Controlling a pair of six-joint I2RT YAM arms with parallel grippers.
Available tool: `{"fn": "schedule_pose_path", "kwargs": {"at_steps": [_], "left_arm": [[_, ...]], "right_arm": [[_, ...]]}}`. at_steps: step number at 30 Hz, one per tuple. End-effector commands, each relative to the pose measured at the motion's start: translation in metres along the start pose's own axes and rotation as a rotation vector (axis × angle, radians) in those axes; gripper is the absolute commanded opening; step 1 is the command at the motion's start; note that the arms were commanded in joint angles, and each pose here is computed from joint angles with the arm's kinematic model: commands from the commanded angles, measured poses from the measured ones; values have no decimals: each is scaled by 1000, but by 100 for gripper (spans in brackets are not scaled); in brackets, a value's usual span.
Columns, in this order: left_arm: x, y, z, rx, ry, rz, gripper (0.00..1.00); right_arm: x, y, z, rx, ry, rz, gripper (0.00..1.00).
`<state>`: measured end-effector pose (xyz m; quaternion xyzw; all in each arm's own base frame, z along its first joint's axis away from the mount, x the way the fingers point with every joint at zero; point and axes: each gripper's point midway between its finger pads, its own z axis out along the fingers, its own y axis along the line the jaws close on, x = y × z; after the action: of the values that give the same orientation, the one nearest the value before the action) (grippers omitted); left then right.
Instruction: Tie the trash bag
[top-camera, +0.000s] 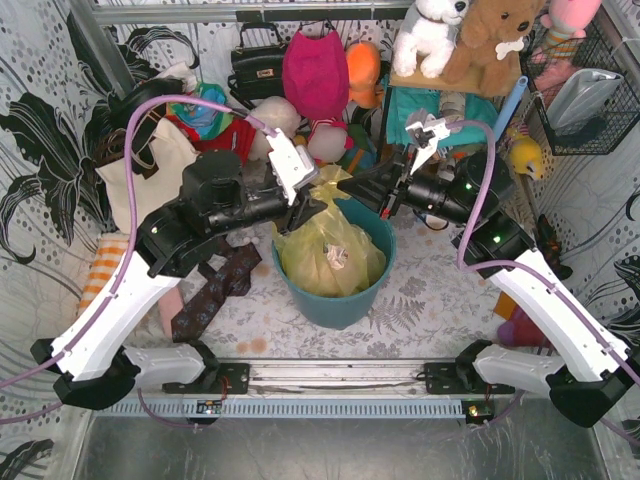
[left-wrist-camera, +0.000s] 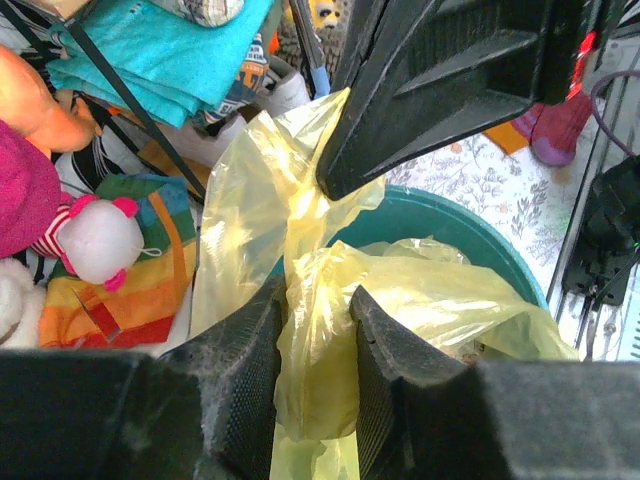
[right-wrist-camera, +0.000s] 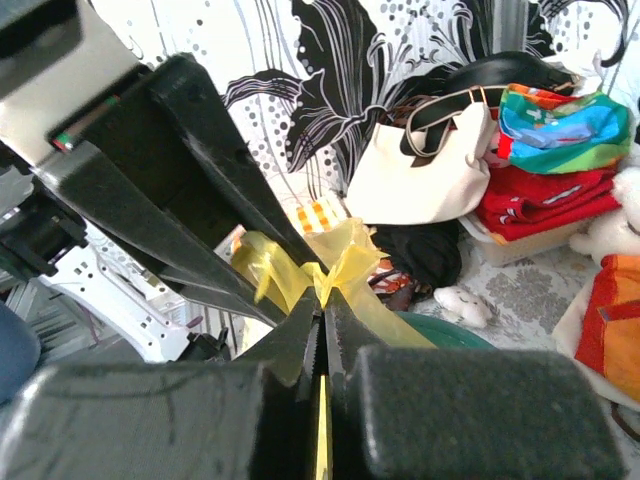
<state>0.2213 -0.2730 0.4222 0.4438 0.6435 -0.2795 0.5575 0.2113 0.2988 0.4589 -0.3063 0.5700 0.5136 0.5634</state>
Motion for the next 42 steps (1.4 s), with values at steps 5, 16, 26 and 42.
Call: {"fn": "schedule_pose_path", "kwargs": {"at_steps": [5, 16, 26, 42], "left_arm": [[-32, 3, -13, -29, -139, 2, 38], [-25, 0, -4, -3, -123, -26, 37], [-15, -29, 4, 162, -118, -64, 36], [-11, -26, -8, 107, -151, -51, 30]], "right_arm": [[6, 4, -10, 73, -10, 48, 0], [18, 33, -16, 30, 50, 115, 0], [-5, 18, -10, 129, -36, 142, 0], [-45, -9, 18, 293, -105, 336, 0]]}}
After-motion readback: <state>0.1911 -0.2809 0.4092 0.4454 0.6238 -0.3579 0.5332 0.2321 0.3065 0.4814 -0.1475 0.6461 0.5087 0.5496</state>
